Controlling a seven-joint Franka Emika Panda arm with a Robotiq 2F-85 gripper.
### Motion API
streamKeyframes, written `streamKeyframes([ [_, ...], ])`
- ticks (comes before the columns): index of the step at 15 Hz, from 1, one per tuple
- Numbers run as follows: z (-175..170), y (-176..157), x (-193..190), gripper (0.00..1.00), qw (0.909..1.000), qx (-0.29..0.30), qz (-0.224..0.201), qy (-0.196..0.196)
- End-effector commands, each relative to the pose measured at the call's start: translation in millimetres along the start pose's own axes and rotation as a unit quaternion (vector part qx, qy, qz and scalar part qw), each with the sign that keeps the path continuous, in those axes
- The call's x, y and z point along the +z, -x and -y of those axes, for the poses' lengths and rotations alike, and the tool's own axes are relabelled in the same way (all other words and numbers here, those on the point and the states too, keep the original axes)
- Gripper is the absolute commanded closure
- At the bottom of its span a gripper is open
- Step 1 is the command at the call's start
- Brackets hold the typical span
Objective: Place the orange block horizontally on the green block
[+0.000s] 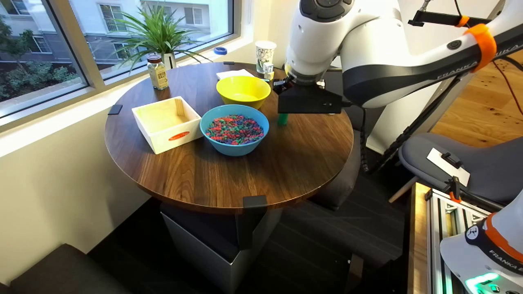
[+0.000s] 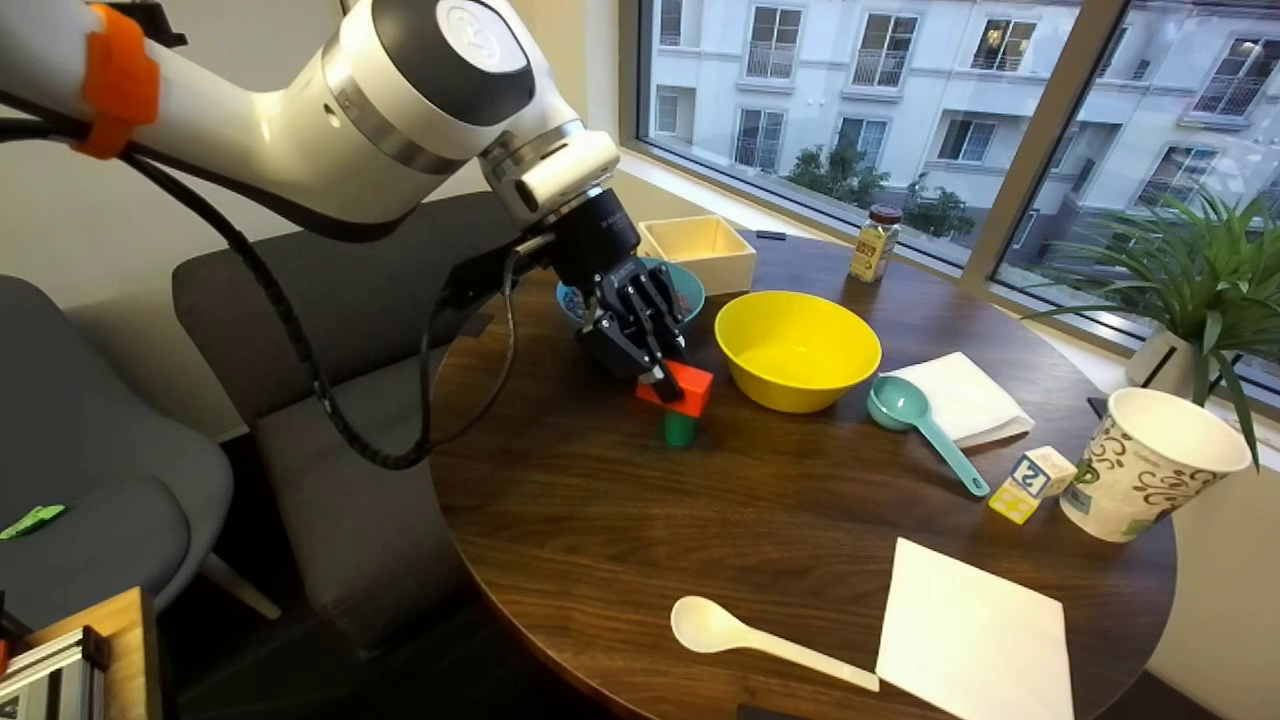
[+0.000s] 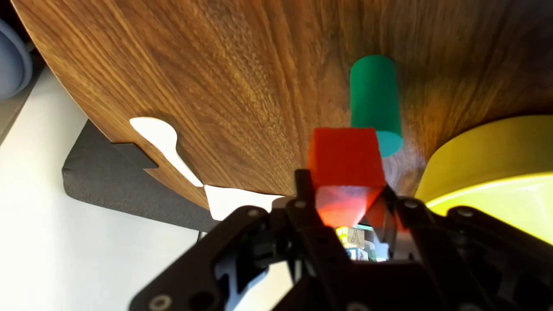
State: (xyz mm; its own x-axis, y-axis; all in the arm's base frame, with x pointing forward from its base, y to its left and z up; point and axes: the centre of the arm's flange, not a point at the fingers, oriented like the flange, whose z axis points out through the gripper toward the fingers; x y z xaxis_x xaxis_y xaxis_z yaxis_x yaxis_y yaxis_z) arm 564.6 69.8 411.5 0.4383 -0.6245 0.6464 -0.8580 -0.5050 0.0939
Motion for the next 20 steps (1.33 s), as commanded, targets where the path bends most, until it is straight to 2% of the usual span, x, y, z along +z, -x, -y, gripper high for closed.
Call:
streamKeyframes([
  [1, 4.4, 15.9, 3.0, 0.92, 0.9998, 0.001, -0.020, -0.005],
  [7, 7.0, 18.6, 6.7, 0.92, 0.9988, -0.006, -0.048, -0.007],
  [20, 12.3, 22.1, 8.8, 0.92, 0.9985, -0.001, -0.051, -0.017],
])
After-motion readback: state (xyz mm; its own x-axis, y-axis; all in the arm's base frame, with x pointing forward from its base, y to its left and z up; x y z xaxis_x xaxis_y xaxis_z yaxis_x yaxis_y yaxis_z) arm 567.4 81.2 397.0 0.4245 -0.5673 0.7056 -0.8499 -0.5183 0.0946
